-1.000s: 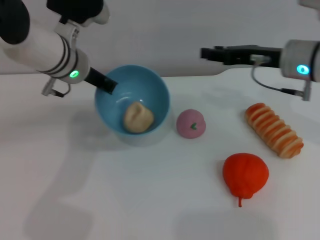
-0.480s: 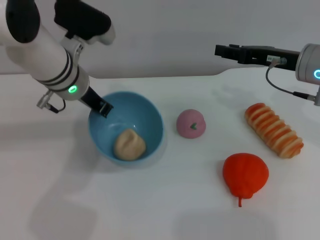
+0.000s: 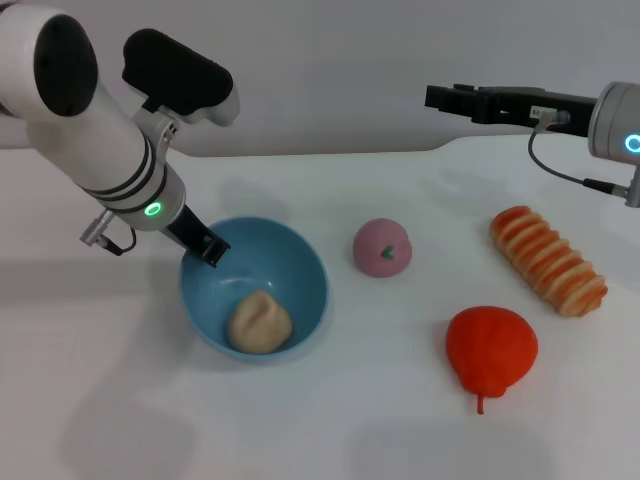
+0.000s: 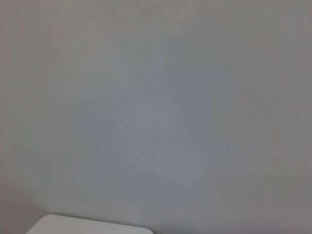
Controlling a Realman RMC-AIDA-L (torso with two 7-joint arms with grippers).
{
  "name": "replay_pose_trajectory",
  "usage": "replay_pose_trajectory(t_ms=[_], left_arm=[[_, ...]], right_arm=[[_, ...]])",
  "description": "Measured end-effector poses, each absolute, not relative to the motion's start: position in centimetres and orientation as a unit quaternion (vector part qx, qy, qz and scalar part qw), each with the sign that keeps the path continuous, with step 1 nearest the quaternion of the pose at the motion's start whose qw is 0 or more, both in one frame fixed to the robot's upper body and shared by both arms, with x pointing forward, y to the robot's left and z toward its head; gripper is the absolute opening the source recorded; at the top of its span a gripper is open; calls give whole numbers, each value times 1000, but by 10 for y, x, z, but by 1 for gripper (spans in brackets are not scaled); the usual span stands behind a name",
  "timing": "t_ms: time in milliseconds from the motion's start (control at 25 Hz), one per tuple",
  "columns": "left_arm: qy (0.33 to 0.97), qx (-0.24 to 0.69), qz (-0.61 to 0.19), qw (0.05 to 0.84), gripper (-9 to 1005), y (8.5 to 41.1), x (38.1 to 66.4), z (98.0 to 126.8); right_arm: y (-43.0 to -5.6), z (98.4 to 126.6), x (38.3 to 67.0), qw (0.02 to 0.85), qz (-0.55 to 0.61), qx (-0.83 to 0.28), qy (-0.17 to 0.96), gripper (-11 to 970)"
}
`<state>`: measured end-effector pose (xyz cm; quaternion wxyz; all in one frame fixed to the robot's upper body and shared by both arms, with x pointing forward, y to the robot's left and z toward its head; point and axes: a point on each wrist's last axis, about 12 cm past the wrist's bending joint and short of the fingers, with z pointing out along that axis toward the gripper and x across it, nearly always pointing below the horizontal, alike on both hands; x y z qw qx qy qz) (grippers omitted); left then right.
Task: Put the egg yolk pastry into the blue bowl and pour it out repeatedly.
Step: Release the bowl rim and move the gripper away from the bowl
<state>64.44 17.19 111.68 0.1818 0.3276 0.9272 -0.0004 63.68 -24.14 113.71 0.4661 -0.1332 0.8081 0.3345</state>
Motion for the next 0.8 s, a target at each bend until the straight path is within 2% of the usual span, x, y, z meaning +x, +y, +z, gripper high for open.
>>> replay_pose_trajectory(t_ms=[280,520,800], left_arm=[[923,339,11,179,0,169,642,1113],[923,338,12,182,117,167,642,1113],[920,341,16,189,366,164,644,1119]], right_arm=[[-240,1136,636,464,337,-134,809,430],[-241,1135,635,463,337,-133,809,430],[-242,1134,635,464,334,-131,810,432]])
